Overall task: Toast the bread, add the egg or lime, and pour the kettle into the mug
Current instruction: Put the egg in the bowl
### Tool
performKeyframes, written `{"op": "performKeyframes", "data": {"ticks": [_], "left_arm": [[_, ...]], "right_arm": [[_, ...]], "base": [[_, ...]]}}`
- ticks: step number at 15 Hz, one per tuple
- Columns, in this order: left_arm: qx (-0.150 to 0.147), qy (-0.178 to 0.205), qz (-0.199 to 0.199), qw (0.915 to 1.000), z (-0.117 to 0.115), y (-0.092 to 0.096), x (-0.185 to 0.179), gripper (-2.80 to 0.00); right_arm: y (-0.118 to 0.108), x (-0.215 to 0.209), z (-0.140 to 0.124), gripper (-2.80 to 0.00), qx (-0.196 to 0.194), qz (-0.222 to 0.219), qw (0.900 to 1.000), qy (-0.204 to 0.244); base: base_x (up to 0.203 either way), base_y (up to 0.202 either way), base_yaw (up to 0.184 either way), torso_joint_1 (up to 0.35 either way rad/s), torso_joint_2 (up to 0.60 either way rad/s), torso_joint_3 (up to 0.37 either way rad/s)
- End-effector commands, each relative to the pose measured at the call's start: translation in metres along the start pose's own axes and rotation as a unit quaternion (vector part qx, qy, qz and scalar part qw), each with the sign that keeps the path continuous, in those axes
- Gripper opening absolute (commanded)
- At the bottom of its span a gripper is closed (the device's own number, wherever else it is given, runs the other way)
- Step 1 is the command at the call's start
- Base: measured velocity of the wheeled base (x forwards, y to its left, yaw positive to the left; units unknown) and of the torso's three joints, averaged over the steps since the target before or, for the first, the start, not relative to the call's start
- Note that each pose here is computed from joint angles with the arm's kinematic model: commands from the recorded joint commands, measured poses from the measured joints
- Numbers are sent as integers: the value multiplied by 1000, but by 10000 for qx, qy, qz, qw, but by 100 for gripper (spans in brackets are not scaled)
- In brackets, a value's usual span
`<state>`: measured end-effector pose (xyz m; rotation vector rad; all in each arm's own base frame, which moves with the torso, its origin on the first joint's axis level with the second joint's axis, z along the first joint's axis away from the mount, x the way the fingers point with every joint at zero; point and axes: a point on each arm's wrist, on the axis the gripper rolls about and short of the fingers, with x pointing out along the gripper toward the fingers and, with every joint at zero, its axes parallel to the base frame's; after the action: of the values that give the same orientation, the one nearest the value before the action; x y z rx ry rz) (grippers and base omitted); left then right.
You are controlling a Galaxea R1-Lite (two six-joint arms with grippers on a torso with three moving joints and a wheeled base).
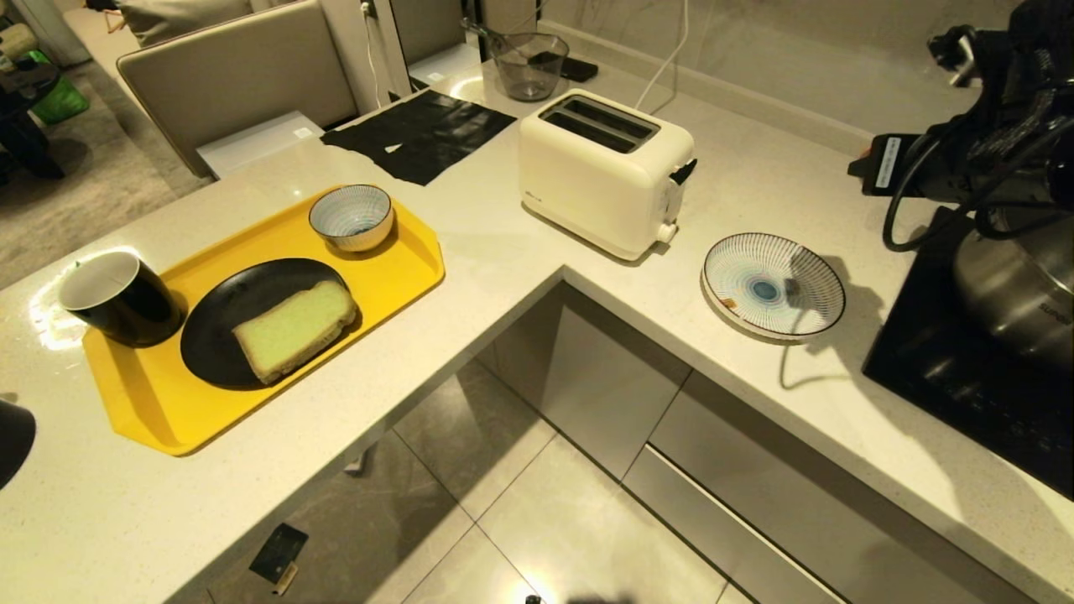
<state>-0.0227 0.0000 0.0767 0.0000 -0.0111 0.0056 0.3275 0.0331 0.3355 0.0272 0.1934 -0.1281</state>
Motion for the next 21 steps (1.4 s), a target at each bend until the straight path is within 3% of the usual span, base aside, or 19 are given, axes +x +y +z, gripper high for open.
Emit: {"op": "performKeyframes", "data": {"ticks": [1, 7, 10, 21], "left_arm": [[0, 2, 3, 10000, 0, 0, 0, -280], [0, 2, 10, 10000, 0, 0, 0, -280], [0, 2, 3, 10000, 0, 0, 0, -280], [0, 2, 3, 10000, 0, 0, 0, -280]], "right_arm": [[-5, -30, 19, -280, -77, 43, 9993, -359], [-11, -72, 37, -280, -333, 113, 9963, -788], [-15, -89, 28, -280, -405, 133, 9974, -573], [-6, -107, 36, -280, -523, 360, 9948, -800]], "base": [[0, 0, 0, 0, 0, 0], [0, 0, 0, 0, 0, 0], [0, 0, 0, 0, 0, 0], [0, 0, 0, 0, 0, 0]]}}
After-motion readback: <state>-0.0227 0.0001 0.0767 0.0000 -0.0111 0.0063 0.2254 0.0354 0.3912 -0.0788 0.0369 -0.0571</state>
